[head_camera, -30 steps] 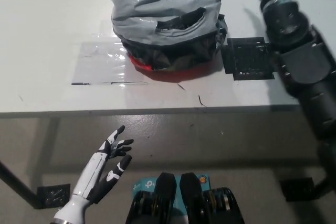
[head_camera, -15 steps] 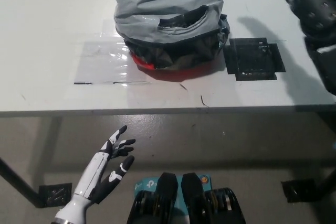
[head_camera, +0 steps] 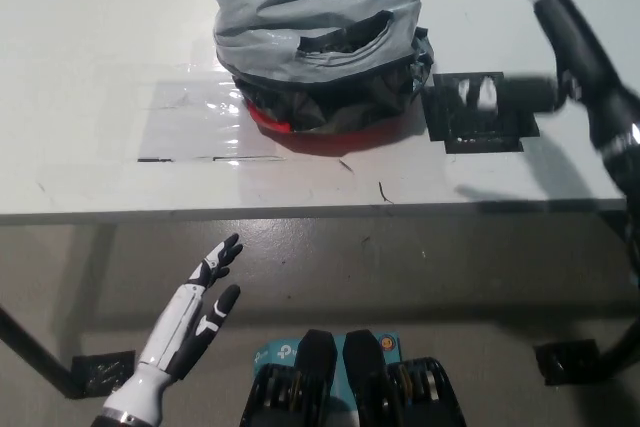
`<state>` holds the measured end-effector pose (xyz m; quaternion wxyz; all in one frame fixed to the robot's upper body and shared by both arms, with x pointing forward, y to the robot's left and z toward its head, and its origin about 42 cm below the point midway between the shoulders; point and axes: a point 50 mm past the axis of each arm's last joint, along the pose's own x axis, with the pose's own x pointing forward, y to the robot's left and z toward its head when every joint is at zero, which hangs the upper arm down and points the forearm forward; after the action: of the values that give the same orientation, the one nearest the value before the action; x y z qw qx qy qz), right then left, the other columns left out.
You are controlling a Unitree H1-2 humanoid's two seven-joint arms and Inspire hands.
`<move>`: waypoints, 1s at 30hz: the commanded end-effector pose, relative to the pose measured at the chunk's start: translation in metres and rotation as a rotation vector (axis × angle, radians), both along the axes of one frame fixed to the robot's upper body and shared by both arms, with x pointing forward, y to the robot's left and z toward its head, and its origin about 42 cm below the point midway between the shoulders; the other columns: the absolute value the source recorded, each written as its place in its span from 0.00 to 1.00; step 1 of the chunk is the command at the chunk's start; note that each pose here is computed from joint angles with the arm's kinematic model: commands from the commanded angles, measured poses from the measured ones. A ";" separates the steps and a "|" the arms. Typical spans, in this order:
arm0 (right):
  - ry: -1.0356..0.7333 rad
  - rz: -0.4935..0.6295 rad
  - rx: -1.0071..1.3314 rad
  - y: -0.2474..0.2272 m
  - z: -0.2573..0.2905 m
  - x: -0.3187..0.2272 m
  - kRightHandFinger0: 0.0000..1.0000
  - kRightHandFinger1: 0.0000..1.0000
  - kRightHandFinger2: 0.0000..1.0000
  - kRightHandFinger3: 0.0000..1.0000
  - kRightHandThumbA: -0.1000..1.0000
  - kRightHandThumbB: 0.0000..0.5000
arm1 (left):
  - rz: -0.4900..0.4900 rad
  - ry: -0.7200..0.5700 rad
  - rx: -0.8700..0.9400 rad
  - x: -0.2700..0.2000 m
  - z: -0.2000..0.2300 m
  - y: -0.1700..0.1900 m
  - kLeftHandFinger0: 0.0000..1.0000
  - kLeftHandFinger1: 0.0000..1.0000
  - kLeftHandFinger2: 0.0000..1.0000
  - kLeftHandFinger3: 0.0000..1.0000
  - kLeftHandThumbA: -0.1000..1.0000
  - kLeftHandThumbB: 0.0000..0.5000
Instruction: Use the right hand to pick up a rubix's cube and place it into a plastic bag and lift the bag
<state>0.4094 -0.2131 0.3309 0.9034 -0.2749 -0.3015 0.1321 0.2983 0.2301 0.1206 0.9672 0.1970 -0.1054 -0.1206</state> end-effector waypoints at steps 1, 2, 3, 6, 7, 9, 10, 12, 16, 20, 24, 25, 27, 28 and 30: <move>-0.831 -0.020 0.247 0.007 0.030 -0.197 1.00 1.00 1.00 1.00 1.00 0.74 | 0.008 -0.110 -0.061 0.023 0.029 0.013 1.00 1.00 1.00 1.00 1.00 0.51; -0.820 -0.030 0.270 0.011 0.017 -0.198 1.00 1.00 1.00 1.00 1.00 0.75 | 0.008 -0.112 -0.064 0.024 0.030 0.013 1.00 1.00 1.00 1.00 1.00 0.49; -0.811 -0.037 0.286 0.014 0.009 -0.199 1.00 1.00 1.00 1.00 1.00 0.75 | 0.008 -0.113 -0.066 0.024 0.030 0.013 1.00 1.00 1.00 1.00 1.00 0.49; -0.642 -0.103 0.276 0.022 -0.043 -0.175 1.00 1.00 1.00 1.00 1.00 0.40 | 0.006 -0.114 -0.076 0.024 0.030 0.015 1.00 1.00 1.00 1.00 1.00 0.47; -0.642 -0.103 0.276 0.022 -0.043 -0.175 1.00 1.00 1.00 1.00 1.00 0.40 | 0.006 -0.114 -0.076 0.024 0.030 0.015 1.00 1.00 1.00 1.00 1.00 0.46; -0.452 -0.148 0.227 0.022 -0.090 -0.165 1.00 1.00 1.00 1.00 1.00 0.43 | 0.002 -0.095 -0.077 0.015 0.023 0.014 1.00 1.00 1.00 1.00 1.00 0.45; -0.378 -0.176 0.224 0.021 -0.106 -0.160 1.00 1.00 1.00 1.00 1.00 0.51 | 0.001 -0.088 -0.077 0.012 0.020 0.014 1.00 1.00 1.00 1.00 1.00 0.46; -0.207 -0.210 0.236 0.020 -0.147 -0.142 1.00 1.00 1.00 1.00 1.00 0.51 | 0.000 -0.069 -0.079 0.007 0.015 0.013 1.00 1.00 1.00 1.00 1.00 0.42; -0.026 -0.225 0.233 0.012 -0.189 -0.129 1.00 1.00 1.00 1.00 1.00 0.54 | 0.007 -0.060 -0.079 0.000 0.008 0.011 1.00 1.00 1.00 1.00 1.00 0.40; 0.072 -0.231 0.236 0.008 -0.212 -0.125 1.00 1.00 1.00 1.00 1.00 0.53 | 0.022 -0.055 -0.080 -0.005 0.006 0.018 1.00 1.00 1.00 1.00 1.00 0.38; 0.120 -0.230 0.235 0.008 -0.224 -0.128 1.00 1.00 1.00 1.00 1.00 0.53 | 0.030 -0.035 -0.092 -0.013 0.002 0.020 1.00 1.00 1.00 1.00 1.00 0.40; 0.127 -0.227 0.233 0.008 -0.225 -0.129 1.00 1.00 1.00 1.00 1.00 0.54 | 0.031 -0.033 -0.091 -0.014 0.002 0.020 1.00 1.00 1.00 1.00 1.00 0.41; 0.149 -0.228 0.227 0.008 -0.226 -0.129 1.00 1.00 1.00 1.00 1.00 0.57 | 0.033 -0.028 -0.093 -0.015 0.003 0.020 1.00 1.00 1.00 1.00 1.00 0.42; 0.165 -0.220 0.229 0.009 -0.229 -0.133 1.00 1.00 1.00 1.00 1.00 0.53 | 0.038 -0.021 -0.087 -0.020 0.000 0.021 1.00 1.00 1.00 1.00 1.00 0.40; 0.163 -0.214 0.228 0.010 -0.231 -0.133 1.00 1.00 1.00 1.00 1.00 0.50 | 0.042 -0.021 -0.080 -0.023 -0.001 0.023 1.00 1.00 1.00 1.00 1.00 0.39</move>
<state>0.2806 -0.2045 0.0938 0.9661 -0.2066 -0.1514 0.0341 0.2825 0.2453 0.1087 0.9779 0.1647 -0.0826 -0.0991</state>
